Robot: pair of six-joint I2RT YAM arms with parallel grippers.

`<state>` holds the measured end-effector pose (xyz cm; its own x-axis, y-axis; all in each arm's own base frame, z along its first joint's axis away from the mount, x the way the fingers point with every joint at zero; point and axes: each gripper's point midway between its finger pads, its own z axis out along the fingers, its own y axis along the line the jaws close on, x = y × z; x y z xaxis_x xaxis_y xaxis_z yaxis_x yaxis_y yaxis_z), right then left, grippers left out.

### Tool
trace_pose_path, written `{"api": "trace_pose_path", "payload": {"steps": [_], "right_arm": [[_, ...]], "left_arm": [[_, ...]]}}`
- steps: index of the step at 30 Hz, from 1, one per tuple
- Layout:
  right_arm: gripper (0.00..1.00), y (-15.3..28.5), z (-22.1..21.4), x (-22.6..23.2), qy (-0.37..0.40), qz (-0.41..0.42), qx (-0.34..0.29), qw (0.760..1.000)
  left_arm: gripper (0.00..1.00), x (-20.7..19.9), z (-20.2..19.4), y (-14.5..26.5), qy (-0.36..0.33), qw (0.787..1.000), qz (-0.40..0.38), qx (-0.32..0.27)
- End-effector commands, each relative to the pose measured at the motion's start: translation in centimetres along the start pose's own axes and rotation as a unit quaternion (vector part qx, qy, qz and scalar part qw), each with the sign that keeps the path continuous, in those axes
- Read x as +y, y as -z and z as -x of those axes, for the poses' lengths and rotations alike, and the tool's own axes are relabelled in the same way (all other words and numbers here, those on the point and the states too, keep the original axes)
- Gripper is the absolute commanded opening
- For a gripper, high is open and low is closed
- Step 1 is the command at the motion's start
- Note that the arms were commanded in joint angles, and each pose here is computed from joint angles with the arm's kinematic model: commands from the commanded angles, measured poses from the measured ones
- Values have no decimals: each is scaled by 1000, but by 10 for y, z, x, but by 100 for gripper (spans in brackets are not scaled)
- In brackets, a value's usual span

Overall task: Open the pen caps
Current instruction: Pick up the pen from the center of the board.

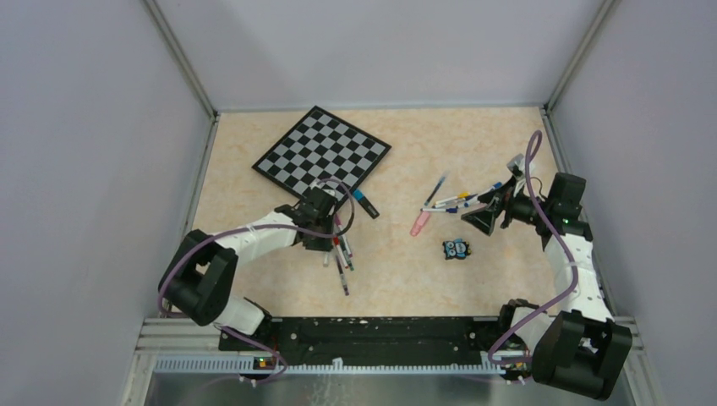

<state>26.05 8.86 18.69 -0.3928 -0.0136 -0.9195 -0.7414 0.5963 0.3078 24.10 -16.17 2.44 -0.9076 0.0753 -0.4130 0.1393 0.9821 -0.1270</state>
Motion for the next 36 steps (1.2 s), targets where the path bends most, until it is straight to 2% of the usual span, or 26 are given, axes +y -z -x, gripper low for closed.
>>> {"api": "trace_pose_path", "payload": {"steps": [1,5,10,18,20,25,30,36], "right_arm": [[94,0,8,-2,31,2,-6,999],[94,0,8,-1,31,4,-6,1000],[94,0,9,-1,30,6,-7,1000],[93,0,10,1,30,11,-7,999],[93,0,10,3,30,16,-8,999],[93,0,11,8,29,26,-9,999],[93,-7,7,20,20,53,-4,998],[92,-20,0,37,7,95,6,995]], "left_arm": [[32,-1,6,0,-6,1000,15,0],[30,4,3,-4,-2,999,35,9],[25,10,-11,-14,-7,997,67,47],[7,15,-25,-19,-15,994,88,58],[0,16,-25,-18,-17,994,91,57],[0,10,-7,0,-11,997,71,7],[0,-9,22,30,3,997,10,-72],[0,-34,42,62,22,987,-74,-140]]}}
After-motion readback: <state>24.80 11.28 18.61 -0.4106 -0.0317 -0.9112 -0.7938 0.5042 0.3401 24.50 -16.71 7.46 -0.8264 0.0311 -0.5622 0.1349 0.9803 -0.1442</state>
